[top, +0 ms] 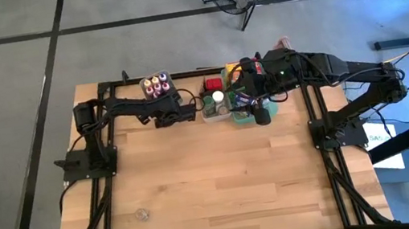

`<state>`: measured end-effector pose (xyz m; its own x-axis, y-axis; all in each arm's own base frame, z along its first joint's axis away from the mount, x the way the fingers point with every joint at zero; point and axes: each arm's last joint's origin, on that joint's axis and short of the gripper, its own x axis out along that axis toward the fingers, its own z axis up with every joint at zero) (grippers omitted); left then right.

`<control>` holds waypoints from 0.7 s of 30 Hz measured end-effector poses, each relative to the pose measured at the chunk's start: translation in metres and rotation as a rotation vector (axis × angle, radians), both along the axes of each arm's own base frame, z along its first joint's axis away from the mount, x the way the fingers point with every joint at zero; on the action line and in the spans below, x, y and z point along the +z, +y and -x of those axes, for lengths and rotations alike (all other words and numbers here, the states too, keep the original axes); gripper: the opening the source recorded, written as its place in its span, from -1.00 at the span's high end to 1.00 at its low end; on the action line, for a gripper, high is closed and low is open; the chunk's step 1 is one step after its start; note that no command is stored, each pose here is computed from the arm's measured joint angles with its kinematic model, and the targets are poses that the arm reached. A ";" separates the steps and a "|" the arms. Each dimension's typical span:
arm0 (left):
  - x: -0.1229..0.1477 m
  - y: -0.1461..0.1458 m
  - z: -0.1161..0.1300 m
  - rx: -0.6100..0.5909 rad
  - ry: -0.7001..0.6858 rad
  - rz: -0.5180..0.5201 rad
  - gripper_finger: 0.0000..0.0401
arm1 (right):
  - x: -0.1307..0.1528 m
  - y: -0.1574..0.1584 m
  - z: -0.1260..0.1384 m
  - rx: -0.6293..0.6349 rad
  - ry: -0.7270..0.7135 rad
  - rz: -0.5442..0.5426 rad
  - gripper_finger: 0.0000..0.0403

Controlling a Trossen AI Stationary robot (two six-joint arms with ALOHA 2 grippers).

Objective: Pick & Place Kitchen Items
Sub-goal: Put the green food coloring bottle into the gray bin, then put the brown seasoning bottle into the white bin

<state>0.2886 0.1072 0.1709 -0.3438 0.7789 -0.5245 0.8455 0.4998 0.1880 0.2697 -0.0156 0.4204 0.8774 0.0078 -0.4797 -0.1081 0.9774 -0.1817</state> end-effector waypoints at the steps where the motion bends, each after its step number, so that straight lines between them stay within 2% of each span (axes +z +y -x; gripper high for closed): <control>1: 0.001 0.000 -0.001 0.000 -0.003 -0.001 0.22 | 0.000 0.000 0.000 0.000 0.000 0.000 -0.40; 6: 0.019 0.004 -0.015 -0.004 -0.075 -0.045 0.21 | 0.000 0.000 0.000 0.000 0.000 0.000 -0.40; 14: 0.067 0.011 -0.040 -0.005 -0.238 -0.102 0.21 | 0.000 0.000 0.000 0.000 0.000 0.000 -0.40; 18: 0.106 0.008 -0.046 0.019 -0.337 -0.211 0.21 | 0.000 0.000 0.000 -0.006 0.000 -0.010 -0.40; 21: 0.147 -0.005 -0.040 0.069 -0.507 -0.245 0.22 | 0.000 0.000 0.000 -0.008 0.002 -0.014 -0.40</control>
<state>0.3287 0.1027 0.3176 -0.1504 0.8834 -0.4439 0.5865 0.4412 0.6792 0.2694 -0.0156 0.4204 0.8767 0.0080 -0.4811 -0.1009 0.9807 -0.1676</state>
